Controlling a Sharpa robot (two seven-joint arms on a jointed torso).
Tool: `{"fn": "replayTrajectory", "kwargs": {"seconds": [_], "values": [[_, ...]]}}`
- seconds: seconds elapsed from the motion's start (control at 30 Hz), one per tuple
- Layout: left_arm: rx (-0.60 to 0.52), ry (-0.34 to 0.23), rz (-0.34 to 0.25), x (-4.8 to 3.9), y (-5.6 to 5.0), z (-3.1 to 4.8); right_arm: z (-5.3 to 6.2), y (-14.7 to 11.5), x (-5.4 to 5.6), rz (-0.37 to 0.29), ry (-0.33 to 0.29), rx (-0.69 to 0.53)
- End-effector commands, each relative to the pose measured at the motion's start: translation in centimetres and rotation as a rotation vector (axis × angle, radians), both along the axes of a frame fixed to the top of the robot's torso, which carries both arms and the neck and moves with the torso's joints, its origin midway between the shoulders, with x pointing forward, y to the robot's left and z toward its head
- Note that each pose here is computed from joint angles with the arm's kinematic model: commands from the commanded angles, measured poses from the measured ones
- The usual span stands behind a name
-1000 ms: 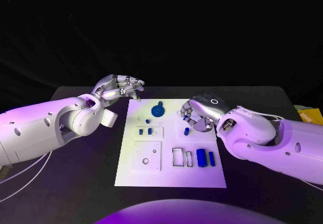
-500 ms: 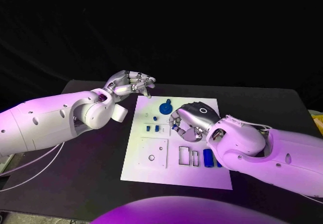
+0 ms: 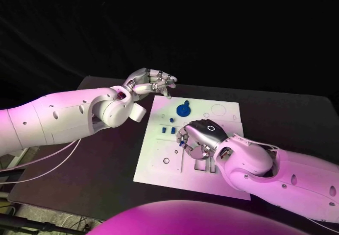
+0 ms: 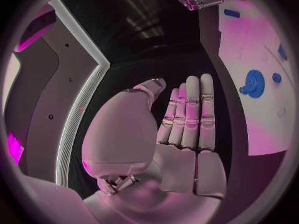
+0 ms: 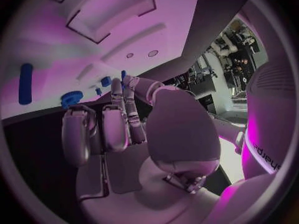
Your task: Assemble the parts on the task board
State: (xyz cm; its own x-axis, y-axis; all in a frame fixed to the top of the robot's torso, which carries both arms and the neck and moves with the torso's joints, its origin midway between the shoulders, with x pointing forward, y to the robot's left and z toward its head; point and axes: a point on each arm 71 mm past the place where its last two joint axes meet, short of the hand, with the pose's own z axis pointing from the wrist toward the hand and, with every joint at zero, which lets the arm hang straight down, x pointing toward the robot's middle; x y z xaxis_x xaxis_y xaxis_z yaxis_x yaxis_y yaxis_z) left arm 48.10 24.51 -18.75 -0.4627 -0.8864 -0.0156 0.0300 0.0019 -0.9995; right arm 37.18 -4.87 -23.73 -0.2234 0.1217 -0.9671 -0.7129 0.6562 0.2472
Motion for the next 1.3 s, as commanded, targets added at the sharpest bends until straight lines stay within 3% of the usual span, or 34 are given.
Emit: {"fn": "replayTrajectory", "kwargs": {"seconds": [0.03, 0.33, 1.3], "values": [[-0.016, -0.001, -0.017, -0.02, -0.3, 0.10, -0.5, 0.3, -0.3, 0.020, 0.007, -0.005], [-0.016, 0.000, -0.020, -0.01, -0.4, 0.10, -1.5, 0.6, -0.5, 0.023, 0.024, -0.005], [-0.018, 0.004, -0.027, -0.08, -0.5, 0.10, -2.4, 1.3, -0.4, 0.029, 0.032, -0.017]]}}
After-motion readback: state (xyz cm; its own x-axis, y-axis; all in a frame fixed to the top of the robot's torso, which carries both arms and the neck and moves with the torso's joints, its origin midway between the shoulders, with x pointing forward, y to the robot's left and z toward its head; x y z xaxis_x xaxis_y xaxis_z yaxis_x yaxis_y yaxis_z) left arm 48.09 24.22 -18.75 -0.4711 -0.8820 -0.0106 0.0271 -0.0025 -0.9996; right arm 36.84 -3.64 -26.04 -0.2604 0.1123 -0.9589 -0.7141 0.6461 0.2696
